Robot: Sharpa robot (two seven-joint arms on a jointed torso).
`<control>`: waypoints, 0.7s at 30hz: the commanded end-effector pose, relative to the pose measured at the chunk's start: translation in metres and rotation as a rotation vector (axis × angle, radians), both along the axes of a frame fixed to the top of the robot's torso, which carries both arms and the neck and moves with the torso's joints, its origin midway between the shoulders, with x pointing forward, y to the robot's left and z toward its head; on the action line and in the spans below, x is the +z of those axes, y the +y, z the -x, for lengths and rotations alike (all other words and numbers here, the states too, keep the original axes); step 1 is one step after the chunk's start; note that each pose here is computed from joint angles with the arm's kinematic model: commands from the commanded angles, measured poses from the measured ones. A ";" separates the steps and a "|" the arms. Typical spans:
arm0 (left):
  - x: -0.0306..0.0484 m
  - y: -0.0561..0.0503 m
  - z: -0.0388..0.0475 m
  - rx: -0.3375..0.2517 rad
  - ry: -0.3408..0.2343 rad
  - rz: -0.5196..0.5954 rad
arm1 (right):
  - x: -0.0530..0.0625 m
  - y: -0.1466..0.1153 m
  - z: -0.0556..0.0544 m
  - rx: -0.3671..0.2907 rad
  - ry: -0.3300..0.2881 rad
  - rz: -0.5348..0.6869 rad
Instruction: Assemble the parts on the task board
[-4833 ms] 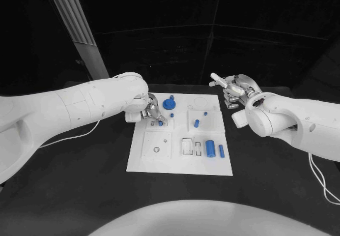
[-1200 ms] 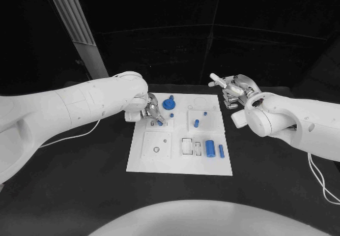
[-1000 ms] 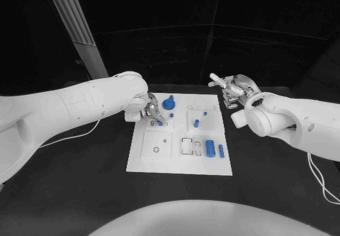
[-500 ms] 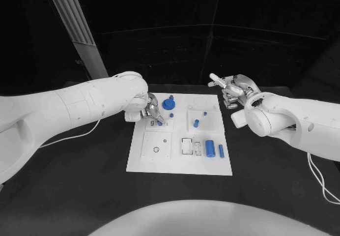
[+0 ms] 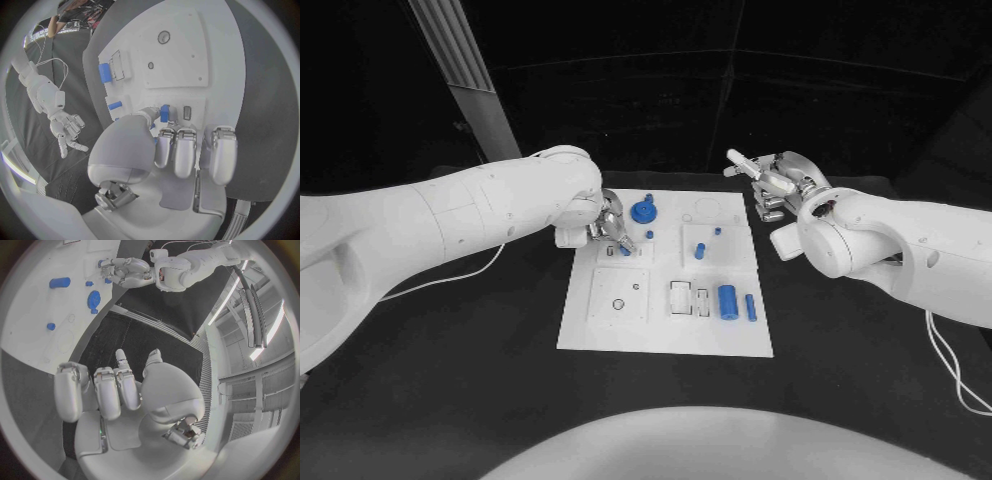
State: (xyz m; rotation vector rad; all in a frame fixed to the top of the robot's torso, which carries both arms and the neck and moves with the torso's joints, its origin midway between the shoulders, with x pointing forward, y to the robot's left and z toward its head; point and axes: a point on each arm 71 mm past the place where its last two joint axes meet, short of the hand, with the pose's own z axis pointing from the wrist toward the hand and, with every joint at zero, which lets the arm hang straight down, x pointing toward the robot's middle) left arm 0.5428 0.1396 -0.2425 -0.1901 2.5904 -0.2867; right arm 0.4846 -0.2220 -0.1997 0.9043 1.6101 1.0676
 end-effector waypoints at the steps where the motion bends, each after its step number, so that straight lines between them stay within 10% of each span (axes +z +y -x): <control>1: -0.0041 0.000 0.0023 -0.007 0.007 -0.001 | 0.001 0.001 0.000 0.008 -0.006 -0.001; 21: -0.0048 0.000 0.0024 0.002 0.007 -0.012 | 0.001 0.002 0.000 0.009 -0.004 -0.001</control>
